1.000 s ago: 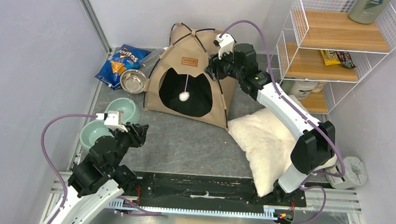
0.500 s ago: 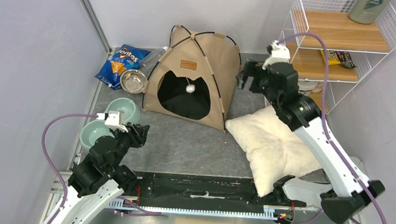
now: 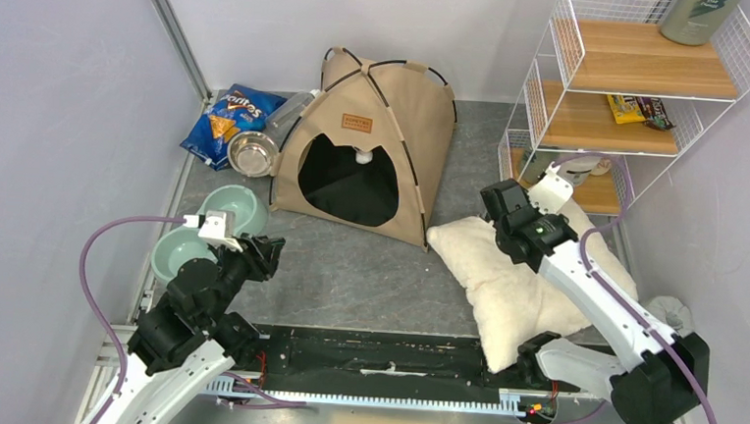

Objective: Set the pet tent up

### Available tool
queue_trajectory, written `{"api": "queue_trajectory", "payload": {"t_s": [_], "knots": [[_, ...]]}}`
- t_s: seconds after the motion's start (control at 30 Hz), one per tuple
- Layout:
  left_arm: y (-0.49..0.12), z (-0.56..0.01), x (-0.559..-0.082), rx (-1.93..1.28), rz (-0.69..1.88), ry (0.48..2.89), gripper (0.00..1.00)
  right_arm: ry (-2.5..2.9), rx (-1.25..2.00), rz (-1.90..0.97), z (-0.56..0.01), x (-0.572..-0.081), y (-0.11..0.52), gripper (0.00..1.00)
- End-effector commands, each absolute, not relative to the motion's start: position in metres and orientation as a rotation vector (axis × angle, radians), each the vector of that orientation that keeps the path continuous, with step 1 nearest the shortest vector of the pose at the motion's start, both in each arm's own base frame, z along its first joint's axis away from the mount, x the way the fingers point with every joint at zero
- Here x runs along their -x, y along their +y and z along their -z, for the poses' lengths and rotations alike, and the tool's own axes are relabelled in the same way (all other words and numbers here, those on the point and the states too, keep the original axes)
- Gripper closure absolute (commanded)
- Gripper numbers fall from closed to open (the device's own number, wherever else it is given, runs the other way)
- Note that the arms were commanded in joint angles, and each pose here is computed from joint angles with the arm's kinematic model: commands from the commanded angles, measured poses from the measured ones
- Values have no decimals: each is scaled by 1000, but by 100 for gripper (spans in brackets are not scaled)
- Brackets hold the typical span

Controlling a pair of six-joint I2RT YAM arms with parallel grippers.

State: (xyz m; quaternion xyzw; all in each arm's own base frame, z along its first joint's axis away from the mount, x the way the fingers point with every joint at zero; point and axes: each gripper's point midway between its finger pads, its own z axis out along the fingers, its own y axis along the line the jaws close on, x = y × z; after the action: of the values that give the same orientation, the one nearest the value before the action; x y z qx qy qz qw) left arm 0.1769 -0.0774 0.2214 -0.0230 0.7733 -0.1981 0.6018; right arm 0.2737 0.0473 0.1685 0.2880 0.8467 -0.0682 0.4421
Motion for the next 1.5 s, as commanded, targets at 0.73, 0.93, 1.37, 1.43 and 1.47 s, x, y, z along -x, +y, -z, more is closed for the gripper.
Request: {"api": "queue_trajectory", "payload": {"t_s": [0.73,0.93,1.37,1.43,1.47], "knots": [[-78,-227,-176,46,475,1756,50,1995,-1333,156,-32,-294,23,85],[-77,-228,-177,45,467,1754,50,1958,-1173,100,-86,-300,18,100],[-81,-240,-186,0,423,1770,50,1686,-944,-155,-289,-253,-1,100],[-80,-248,-188,10,415,1761,50,1681,-880,-225,-313,-248,6,100],[-80,-252,-189,12,411,1753,50,1682,-836,-268,-325,-245,12,100]]}}
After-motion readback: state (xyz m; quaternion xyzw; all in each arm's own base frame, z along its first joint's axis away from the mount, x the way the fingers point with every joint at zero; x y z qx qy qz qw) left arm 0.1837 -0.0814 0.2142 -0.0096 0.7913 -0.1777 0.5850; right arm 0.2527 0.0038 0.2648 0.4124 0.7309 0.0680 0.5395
